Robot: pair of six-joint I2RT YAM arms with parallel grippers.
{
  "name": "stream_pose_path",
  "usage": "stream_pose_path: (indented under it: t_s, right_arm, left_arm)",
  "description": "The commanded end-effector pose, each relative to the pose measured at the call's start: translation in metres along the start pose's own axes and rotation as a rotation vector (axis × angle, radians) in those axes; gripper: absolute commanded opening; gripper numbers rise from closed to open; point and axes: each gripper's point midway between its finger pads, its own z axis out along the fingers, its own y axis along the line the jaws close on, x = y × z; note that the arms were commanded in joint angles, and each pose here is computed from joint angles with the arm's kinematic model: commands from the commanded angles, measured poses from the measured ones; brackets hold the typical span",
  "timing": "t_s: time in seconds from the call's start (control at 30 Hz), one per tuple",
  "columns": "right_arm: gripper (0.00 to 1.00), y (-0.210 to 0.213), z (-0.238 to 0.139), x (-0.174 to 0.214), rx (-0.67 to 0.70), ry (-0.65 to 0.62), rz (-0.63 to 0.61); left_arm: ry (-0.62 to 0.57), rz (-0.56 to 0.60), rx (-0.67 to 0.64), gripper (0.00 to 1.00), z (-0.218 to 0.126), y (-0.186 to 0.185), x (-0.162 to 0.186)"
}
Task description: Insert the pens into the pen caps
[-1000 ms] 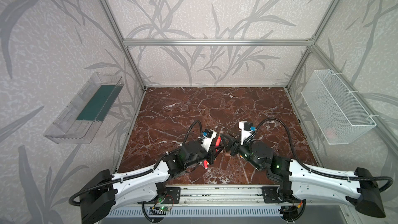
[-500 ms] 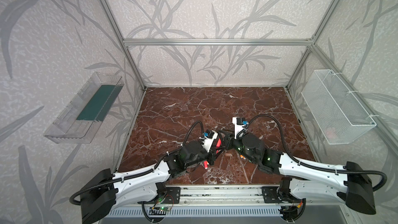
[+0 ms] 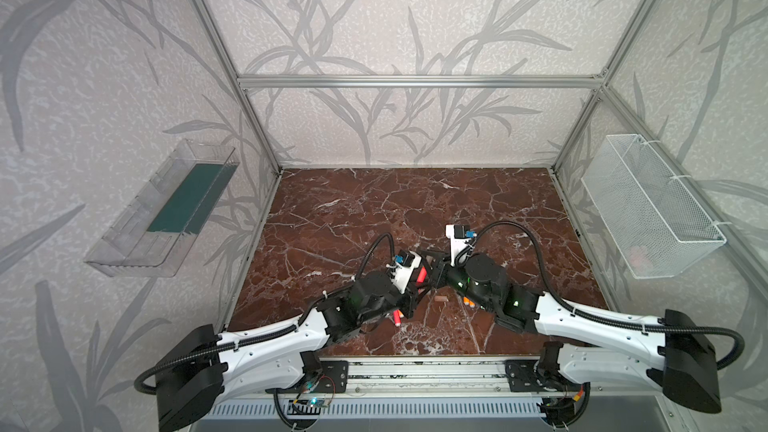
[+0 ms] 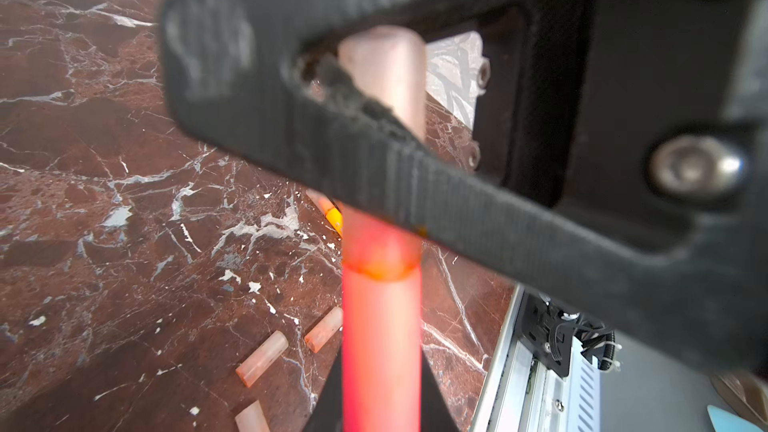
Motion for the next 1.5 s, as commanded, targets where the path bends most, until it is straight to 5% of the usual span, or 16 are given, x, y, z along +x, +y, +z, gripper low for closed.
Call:
stream_pose_path:
  t_s: [0.0, 0.3, 0.5, 0.87, 1.47]
  right_arm:
    - [0.00, 0.008, -0.006, 0.028, -0.082, 0.104, -0.086]
    - [0.00, 0.011, -0.021, 0.042, -0.184, 0.106, -0.141]
    - [0.00, -0.004, -0.015, 0.069, -0.074, 0.191, 0.057]
    - [0.00, 0.005, -0.016, 0.080, 0.036, 0.194, -0.009]
    - [0.00, 0.037, -0.033, 0.083, -0.290, 0.085, -0.097]
  left_arm:
    - [-0.079, 0.029, 0.033, 0.00, -0.001, -0.015, -0.036]
    - [-0.100, 0.061, 0.070, 0.00, -0.006, -0.023, -0.050]
    - [-0.151, 0.087, -0.077, 0.00, -0.011, 0.000, -0.064]
    - [-0.163, 0.114, -0.148, 0.00, -0.014, 0.009, -0.070]
    - [-0.171, -0.002, 0.099, 0.00, -0.029, -0.004, -0.075]
